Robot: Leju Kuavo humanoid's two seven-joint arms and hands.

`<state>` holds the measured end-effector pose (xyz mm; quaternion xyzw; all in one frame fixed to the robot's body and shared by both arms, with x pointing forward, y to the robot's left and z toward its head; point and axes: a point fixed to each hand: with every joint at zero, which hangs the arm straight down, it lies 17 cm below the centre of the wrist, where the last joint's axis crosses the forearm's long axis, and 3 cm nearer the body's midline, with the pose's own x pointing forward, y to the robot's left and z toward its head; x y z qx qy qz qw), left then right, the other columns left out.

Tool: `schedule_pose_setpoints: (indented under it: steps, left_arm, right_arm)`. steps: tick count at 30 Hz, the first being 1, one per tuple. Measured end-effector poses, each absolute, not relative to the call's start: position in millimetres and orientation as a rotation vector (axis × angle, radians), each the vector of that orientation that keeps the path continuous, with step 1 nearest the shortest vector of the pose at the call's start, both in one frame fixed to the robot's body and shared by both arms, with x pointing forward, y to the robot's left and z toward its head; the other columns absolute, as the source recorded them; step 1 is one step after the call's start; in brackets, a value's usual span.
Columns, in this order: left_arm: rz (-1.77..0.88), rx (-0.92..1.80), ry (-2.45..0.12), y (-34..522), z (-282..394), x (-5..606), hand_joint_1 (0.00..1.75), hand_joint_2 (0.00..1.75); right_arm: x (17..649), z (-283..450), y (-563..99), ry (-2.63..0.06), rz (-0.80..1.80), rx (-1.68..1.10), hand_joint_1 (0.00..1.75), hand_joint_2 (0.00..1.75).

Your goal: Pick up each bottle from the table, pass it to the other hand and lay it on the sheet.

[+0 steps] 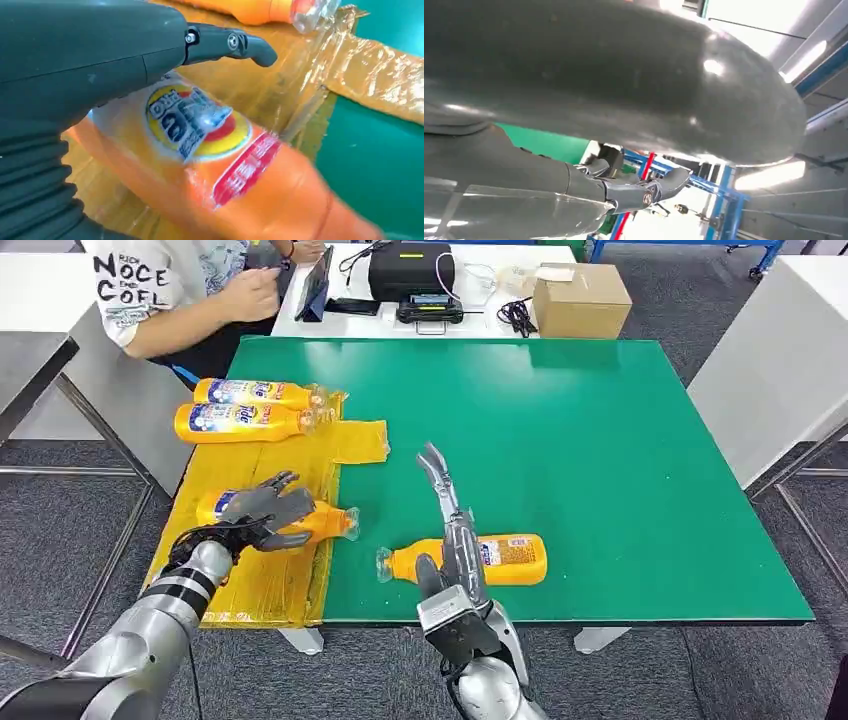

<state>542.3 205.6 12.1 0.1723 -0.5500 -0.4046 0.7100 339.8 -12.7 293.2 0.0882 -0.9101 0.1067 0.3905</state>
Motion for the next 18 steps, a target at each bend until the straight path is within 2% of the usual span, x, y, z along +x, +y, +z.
schedule_pose_setpoints:
  steps: [10, 18]
  left_arm:
    - [-0.484, -0.008, -1.289, 200.2, 22.3, 536.0, 0.0, 0.0]
    - [-0.386, -0.048, -1.343, 204.5, 29.1, 536.6, 0.0, 0.0]
  right_arm:
    - [353.6, 263.2, -8.3, -2.228, 0.28, 0.211, 0.0, 0.0]
    - [358.6, 253.8, -8.3, -2.208, 0.289, 0.19, 0.0, 0.0]
